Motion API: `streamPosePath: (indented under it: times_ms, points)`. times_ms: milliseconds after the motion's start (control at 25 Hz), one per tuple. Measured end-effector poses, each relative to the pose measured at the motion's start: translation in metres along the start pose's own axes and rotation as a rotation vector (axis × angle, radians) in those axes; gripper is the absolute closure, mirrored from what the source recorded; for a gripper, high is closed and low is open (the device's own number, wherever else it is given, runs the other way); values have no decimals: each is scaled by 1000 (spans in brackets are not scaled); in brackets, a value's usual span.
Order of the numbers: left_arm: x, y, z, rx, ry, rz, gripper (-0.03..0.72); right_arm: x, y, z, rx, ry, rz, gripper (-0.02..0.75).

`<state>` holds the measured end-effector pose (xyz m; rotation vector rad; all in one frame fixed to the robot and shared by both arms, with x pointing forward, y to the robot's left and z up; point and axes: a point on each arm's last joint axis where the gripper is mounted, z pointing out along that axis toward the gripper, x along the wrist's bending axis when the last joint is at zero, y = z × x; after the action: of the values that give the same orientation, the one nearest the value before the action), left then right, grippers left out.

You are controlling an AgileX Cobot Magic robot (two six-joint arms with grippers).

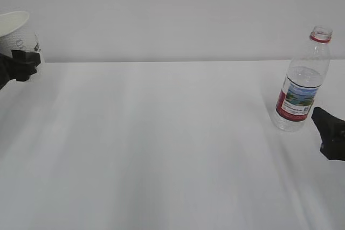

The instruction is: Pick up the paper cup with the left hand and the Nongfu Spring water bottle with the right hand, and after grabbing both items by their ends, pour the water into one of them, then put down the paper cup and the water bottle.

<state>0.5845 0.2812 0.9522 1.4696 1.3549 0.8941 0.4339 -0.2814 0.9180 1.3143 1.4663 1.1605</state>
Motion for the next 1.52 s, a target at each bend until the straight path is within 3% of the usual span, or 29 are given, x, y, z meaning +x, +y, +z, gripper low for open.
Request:
streamPosePath:
  times_ms: [320,840,1200,1520]
  points:
    - [11,-1,-2,-4,52,-47,196,1,0,0,0,12,-5,145]
    - [7,-57,-26,49,33,-79,196,2,0,0,0,26,-11,145]
    - [5,-70,-38,9,16,-29,196,3,0,0,0,30,-11,145]
    - [6,-88,-33,70,16,-30,196,3,0,0,0,32,-12,145]
